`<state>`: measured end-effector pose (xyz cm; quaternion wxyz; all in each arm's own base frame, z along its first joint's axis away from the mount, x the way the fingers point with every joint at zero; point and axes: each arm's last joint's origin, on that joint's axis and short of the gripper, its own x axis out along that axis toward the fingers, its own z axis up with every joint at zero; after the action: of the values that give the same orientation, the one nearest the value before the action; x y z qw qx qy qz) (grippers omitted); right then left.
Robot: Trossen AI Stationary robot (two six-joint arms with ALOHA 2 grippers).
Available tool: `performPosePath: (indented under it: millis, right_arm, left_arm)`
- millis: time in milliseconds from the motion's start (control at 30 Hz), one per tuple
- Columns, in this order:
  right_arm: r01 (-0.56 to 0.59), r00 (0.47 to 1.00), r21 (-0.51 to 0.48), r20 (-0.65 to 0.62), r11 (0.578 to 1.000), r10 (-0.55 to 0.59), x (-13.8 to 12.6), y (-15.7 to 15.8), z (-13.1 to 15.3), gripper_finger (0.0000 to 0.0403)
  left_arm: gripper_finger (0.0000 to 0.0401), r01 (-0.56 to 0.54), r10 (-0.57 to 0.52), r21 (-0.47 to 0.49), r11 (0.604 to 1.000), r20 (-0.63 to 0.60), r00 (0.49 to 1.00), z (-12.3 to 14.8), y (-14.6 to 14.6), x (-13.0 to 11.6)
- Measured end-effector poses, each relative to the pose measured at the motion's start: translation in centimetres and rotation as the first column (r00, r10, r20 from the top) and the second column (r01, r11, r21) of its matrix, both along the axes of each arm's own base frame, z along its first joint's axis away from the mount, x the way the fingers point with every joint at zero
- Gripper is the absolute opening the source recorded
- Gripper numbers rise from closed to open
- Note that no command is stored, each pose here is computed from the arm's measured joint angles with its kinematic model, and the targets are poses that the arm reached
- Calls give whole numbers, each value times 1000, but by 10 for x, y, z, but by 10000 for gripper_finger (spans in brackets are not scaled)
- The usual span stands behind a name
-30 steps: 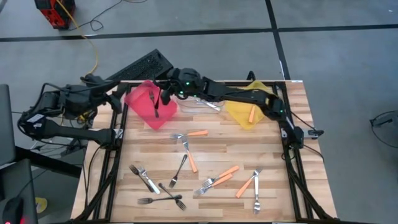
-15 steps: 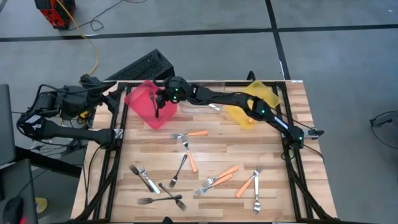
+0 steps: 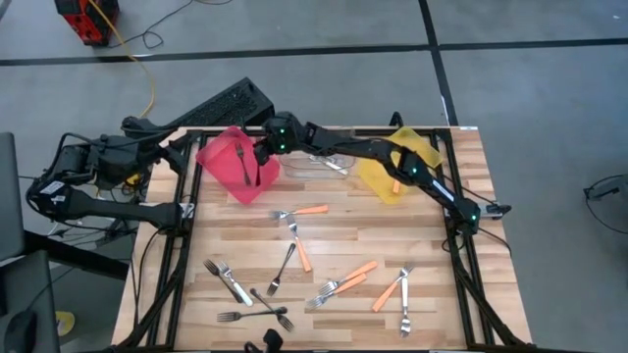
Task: Sort silverware by color (type)
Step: Put the black fork into the pink bin
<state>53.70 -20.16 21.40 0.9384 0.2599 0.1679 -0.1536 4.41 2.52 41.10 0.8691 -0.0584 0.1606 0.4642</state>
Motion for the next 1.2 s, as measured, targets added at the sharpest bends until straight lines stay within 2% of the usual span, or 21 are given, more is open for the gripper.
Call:
performPosePath:
  millis: [133,267,433,600,700,1000,1200]
  right_arm:
    - [2,1000,0,0,1000,-2,-1,-2,0,41]
    - [-49,999,-18,7,999,49,0,0,1,41]
    - [-69,997,-62,10,996,70,4,10,2,42]
    - [-80,997,-70,10,994,81,6,15,3,61]
    - [-90,996,-92,2,992,91,6,15,2,81]
    - [-87,996,-95,3,992,88,6,13,2,181]
    - [-91,994,-146,48,985,99,8,14,8,203]
  left_arm:
    - [182,-22,22,7,1000,5,1000,0,0,0]
    - [182,-38,37,16,999,4,999,0,1,-1]
    - [182,-38,38,16,999,-2,999,0,1,-1]
    - [182,-38,38,16,999,-5,999,0,1,-1]
    - [182,-37,37,16,999,-5,999,0,1,-1]
    - [182,-37,37,16,999,-4,999,0,1,-1]
    - [182,-37,38,15,999,-9,999,-1,1,-1]
